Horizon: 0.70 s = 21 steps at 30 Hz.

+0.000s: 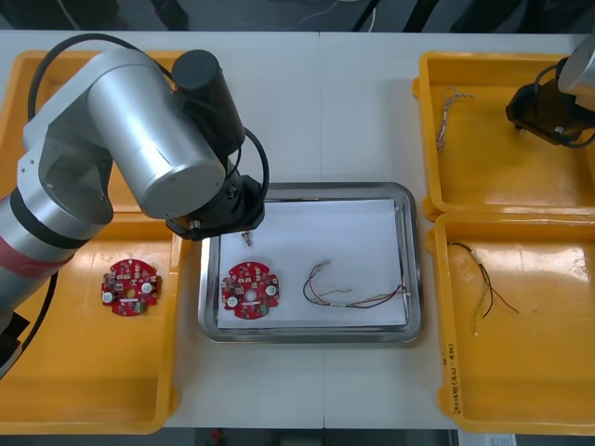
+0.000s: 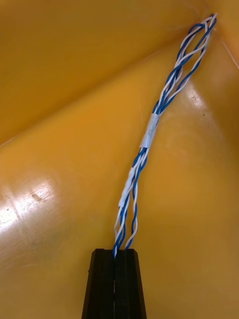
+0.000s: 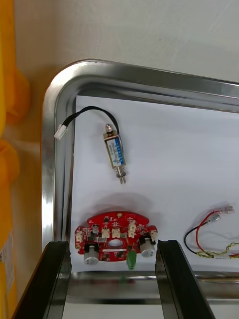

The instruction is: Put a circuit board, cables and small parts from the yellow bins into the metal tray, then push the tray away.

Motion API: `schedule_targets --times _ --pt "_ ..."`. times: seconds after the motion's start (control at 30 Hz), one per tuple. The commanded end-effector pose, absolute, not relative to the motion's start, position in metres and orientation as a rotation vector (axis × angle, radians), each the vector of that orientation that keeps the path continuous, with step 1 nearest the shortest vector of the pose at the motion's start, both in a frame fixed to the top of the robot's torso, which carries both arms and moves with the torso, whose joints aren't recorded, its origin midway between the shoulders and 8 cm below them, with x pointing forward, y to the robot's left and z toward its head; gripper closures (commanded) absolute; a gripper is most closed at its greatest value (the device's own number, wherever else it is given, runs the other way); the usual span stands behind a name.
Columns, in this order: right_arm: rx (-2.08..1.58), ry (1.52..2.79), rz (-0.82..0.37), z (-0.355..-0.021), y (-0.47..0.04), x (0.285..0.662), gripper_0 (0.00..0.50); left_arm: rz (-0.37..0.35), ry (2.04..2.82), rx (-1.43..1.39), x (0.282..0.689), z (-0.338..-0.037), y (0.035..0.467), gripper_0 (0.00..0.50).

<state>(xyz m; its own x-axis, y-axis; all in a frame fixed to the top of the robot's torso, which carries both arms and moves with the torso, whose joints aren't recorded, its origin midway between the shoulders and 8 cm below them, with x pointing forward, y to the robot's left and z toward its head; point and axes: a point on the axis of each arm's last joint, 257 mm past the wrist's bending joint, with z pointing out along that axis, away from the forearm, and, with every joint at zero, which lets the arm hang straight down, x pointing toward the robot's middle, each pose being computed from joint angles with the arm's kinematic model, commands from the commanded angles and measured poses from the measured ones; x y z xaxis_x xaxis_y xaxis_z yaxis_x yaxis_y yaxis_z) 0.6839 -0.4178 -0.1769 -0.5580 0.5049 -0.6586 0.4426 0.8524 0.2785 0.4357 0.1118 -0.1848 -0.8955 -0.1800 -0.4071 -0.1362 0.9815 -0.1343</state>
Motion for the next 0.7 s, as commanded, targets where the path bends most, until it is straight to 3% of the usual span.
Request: schedule_targets --times 0.03,0.37,0.7 --pt "0.711 2.270 0.088 -0.168 -0.426 0.679 0.500 -0.163 2.650 -0.231 0.444 -0.135 0.125 0.000" --pt "0.718 2.358 0.056 -0.159 -0.432 0.661 0.500 -0.190 2.616 -0.163 0.456 -0.100 0.152 0.000" --pt "0.718 2.452 0.038 -0.142 -0.428 0.637 0.500 -0.130 2.606 -0.078 0.473 -0.081 0.193 0.000"
